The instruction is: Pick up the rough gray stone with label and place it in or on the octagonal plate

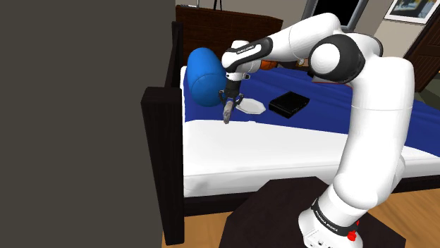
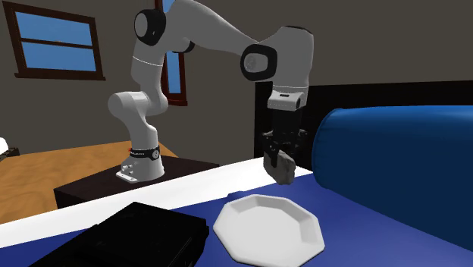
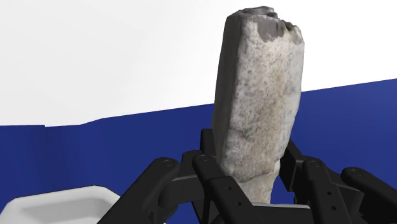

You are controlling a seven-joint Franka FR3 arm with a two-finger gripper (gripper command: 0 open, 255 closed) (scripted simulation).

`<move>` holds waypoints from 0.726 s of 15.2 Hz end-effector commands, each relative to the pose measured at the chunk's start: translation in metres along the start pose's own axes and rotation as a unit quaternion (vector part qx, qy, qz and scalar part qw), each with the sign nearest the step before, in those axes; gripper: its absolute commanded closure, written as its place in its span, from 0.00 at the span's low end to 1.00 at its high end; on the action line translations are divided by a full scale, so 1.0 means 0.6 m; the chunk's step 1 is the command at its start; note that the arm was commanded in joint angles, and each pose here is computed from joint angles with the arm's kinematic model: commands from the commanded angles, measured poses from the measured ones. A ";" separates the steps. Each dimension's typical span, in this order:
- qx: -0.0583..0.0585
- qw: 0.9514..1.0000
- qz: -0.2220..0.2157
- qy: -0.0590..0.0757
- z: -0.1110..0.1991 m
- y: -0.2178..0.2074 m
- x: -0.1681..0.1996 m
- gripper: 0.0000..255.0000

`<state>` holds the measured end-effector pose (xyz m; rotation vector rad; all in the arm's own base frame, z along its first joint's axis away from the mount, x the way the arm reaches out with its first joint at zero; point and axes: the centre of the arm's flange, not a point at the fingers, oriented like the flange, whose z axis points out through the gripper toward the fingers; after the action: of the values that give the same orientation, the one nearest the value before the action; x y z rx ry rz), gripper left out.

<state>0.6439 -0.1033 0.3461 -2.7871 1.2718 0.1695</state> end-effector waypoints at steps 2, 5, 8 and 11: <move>-0.001 1.000 0.000 -0.001 0.001 0.001 0.001 1.00; -0.001 1.000 0.000 -0.001 -0.008 0.001 -0.001 1.00; -0.001 1.000 0.000 -0.001 -0.034 0.000 -0.005 1.00; -0.001 1.000 0.000 -0.001 -0.060 -0.001 -0.008 1.00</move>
<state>0.6434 -0.1041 0.3767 -2.7878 1.2726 0.1728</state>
